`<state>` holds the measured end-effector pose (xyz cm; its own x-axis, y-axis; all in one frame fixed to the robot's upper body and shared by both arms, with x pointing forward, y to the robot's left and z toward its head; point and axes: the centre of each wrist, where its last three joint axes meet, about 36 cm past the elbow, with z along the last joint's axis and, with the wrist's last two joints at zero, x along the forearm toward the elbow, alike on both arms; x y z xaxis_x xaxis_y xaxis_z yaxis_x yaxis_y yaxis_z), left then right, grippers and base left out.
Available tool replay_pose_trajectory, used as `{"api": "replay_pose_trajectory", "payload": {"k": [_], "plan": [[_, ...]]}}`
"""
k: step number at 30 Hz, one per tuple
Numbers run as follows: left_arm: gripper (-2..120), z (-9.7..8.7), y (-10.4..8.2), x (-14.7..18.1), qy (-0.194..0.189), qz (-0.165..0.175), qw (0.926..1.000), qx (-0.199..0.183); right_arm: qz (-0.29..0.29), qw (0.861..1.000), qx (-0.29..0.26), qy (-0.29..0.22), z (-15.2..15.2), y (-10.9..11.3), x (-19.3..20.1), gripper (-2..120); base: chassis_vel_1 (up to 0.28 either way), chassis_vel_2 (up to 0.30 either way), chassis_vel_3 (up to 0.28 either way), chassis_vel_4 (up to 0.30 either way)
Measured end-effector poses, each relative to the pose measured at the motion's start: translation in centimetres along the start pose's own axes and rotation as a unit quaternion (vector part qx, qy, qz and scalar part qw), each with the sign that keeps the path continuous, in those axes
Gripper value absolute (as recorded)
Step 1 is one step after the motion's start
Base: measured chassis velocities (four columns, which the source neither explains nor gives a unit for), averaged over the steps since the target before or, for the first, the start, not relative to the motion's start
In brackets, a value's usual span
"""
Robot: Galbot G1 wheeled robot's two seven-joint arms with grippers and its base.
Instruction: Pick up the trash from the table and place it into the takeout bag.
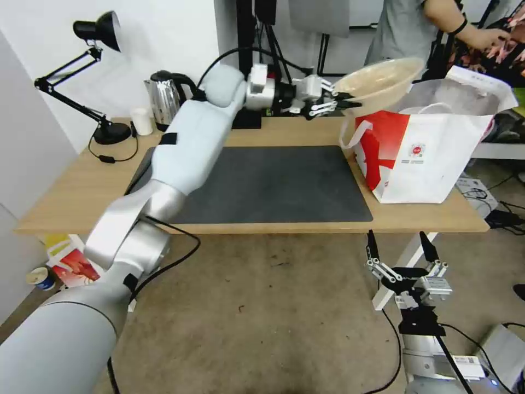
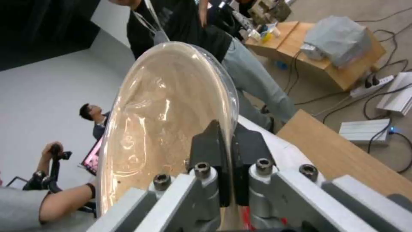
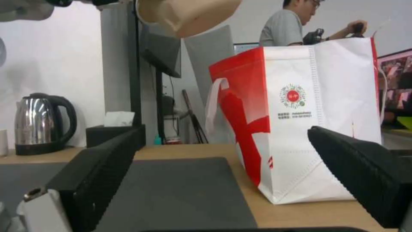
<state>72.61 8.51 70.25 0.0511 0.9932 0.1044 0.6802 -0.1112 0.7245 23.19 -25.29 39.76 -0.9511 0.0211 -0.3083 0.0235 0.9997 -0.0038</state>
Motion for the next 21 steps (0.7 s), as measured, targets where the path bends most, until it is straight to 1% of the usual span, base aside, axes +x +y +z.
{"api": "replay_pose_trajectory", "payload": {"k": [6, 10, 16, 21], "plan": [[1, -1.2, 2.0, 0.3, 0.020, 0.006, 0.9996, -0.017, 0.000, 1.000, 0.000, 0.000, 0.0, 0.0, 0.0, 100, 0.000, 0.000, 0.000, 0.000], [1, -1.7, 2.6, 0.1, 0.024, 0.008, 0.9994, -0.023, 0.000, 1.000, 0.000, 0.000, 0.0, 0.0, 0.0, 100, 0.000, 0.000, 0.000, 0.000], [1, -1.3, 2.9, -0.5, 0.032, 0.013, 0.9990, -0.028, 0.000, 1.000, 0.000, 0.000, 0.0, 0.0, 0.0, 100, 0.000, 0.000, 0.000, 0.000], [1, -0.6, 2.8, -1.7, 0.040, 0.021, 0.9987, -0.024, 0.000, 1.000, 0.000, 0.000, 0.0, 0.0, 0.0, 100, 0.000, 0.000, 0.000, 0.000]]}}
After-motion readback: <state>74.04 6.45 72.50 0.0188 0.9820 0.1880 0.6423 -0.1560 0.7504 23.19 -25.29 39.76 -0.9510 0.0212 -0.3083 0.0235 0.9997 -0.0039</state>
